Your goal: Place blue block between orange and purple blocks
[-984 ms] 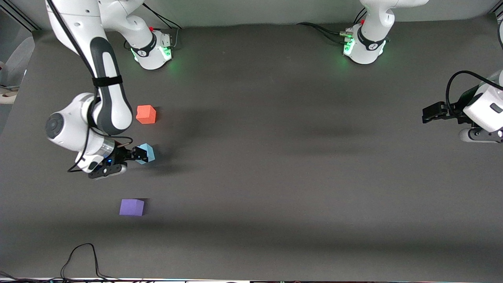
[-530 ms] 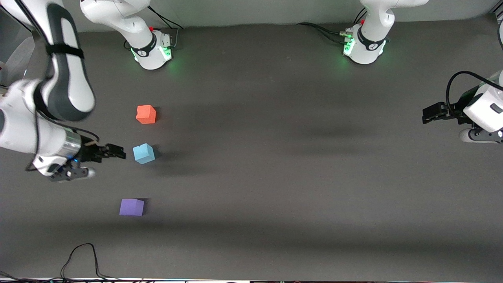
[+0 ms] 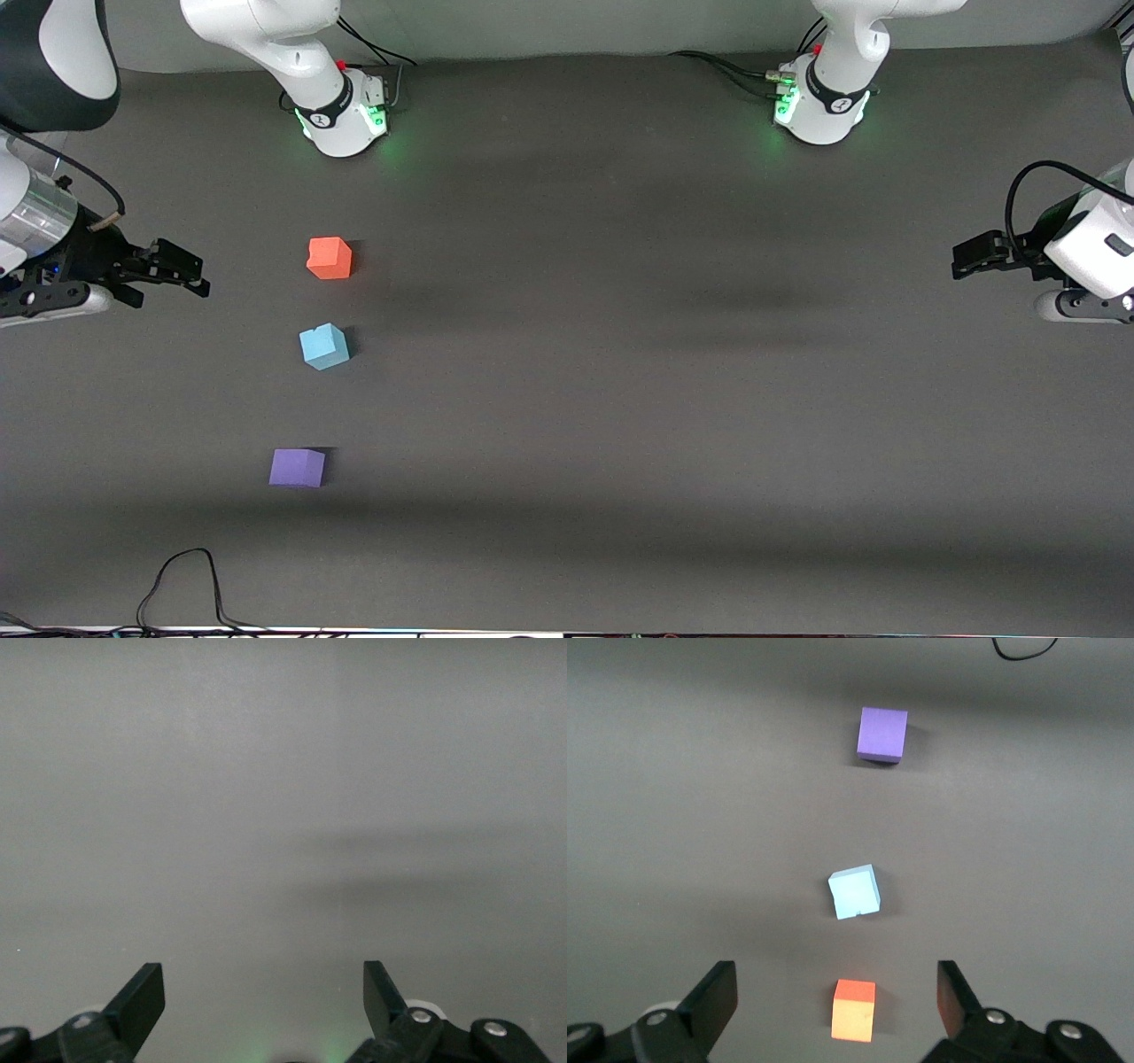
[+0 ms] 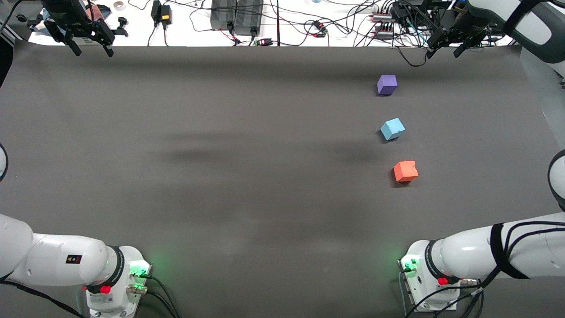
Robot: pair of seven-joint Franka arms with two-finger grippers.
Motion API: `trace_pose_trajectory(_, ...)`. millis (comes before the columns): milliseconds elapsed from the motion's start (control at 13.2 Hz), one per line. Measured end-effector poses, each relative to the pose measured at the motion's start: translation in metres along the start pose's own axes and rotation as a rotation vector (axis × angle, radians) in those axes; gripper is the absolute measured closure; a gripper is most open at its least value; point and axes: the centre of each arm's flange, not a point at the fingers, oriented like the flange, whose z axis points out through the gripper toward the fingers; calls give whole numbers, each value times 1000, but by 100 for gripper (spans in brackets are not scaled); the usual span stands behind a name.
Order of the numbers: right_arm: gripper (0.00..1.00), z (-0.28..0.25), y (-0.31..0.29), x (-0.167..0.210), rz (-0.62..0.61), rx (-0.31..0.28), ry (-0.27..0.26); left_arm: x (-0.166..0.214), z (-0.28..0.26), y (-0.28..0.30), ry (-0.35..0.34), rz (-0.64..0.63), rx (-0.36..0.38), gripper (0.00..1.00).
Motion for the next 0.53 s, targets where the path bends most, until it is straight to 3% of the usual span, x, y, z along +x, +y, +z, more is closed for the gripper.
trace_pose_trajectory(530, 0, -4, -6, -3, -19, -39, -15, 0, 0, 0, 1, 0, 0, 0)
